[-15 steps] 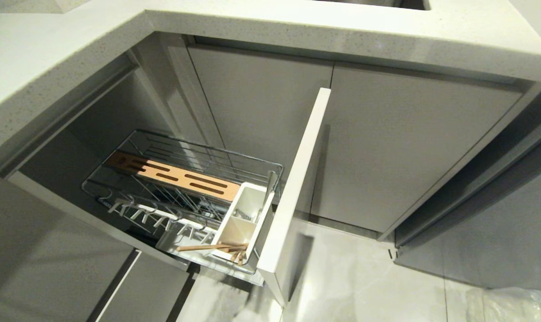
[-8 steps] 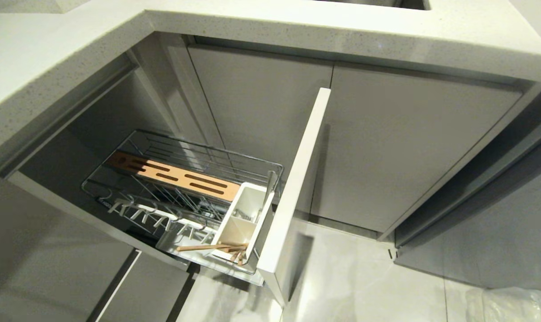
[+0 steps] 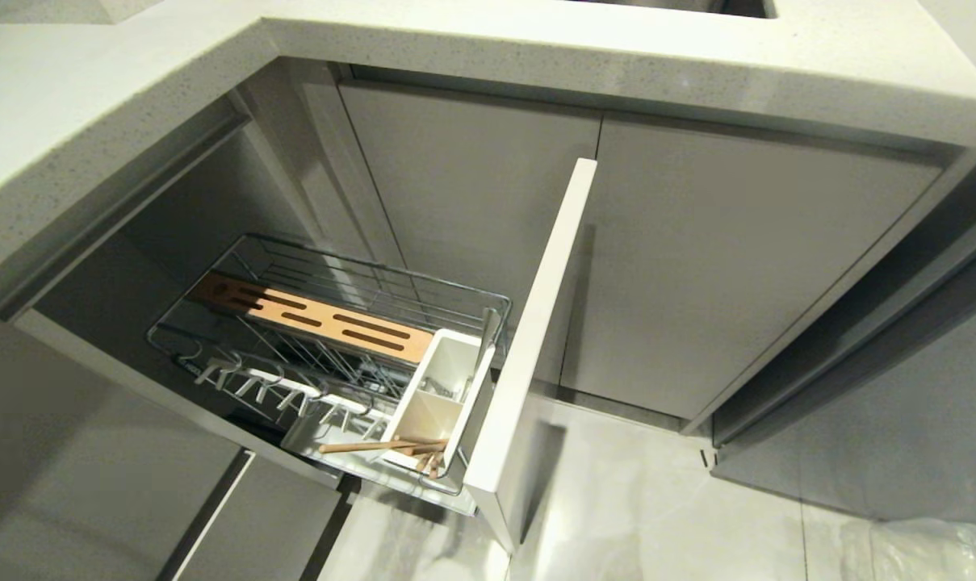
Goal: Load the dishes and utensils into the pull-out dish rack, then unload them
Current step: Pick up the spoon and place it in the cupboard
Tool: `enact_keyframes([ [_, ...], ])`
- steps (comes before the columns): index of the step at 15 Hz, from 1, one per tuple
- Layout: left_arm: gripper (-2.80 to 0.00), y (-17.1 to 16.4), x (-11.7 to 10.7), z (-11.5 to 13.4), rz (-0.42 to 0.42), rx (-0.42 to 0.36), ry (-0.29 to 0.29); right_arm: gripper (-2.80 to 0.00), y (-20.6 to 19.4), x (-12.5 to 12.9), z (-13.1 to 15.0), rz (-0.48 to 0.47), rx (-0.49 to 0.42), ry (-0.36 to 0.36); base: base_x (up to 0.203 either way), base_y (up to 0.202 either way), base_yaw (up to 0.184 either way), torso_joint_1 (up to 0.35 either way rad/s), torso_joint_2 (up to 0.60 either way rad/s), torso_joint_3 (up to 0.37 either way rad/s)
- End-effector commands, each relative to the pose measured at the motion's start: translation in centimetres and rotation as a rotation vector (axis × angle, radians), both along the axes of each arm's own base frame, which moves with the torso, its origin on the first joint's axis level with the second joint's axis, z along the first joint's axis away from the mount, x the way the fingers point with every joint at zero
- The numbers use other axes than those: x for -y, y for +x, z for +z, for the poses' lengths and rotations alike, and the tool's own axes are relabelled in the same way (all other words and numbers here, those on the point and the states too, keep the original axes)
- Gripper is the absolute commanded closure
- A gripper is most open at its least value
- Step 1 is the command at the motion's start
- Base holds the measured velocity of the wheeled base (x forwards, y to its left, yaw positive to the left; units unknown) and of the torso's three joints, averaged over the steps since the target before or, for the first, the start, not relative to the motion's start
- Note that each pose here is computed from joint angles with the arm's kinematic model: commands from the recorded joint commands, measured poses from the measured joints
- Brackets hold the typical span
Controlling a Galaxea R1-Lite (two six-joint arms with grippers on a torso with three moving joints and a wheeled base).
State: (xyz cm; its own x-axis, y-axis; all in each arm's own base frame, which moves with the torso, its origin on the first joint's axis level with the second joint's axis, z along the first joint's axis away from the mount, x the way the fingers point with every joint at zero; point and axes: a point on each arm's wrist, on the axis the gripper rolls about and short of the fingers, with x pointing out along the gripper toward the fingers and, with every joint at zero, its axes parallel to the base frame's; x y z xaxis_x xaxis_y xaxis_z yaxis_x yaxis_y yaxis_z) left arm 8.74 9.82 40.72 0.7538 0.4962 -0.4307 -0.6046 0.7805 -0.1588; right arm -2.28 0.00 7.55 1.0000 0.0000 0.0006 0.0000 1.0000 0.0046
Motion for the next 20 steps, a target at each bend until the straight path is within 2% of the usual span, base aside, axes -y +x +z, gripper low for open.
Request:
enact_keyframes([
  [1,-2.80,0.0,-0.1,-0.1,-0.002,-0.002,-0.009,0.00,0.0,0.0,0.0,0.000,-0.001,0.000,0.000,0.000,0.000,0.000,0.00,0.000],
  [4,-2.80,0.1,-0.2,-0.4,-0.007,-0.011,-0.025,0.00,0.0,0.0,0.0,0.000,-0.001,0.000,0.000,0.000,0.000,0.000,0.00,0.000],
  [7,-2.80,0.9,-1.1,-1.3,-0.034,-0.027,-0.078,0.00,0.0,0.0,0.0,0.000,-0.001,0.000,0.000,0.000,0.000,0.000,0.00,0.000],
  [9,-2.80,1.2,-1.5,-1.4,-0.050,-0.027,-0.093,0.00,0.0,0.0,0.0,0.000,-0.001,0.000,0.000,0.000,0.000,0.000,0.00,0.000],
  [20,-2.80,1.9,-2.1,-1.7,-0.106,-0.013,-0.123,0.00,0.0,0.0,0.0,0.000,-0.001,0.000,0.000,0.000,0.000,0.000,0.00,0.000],
])
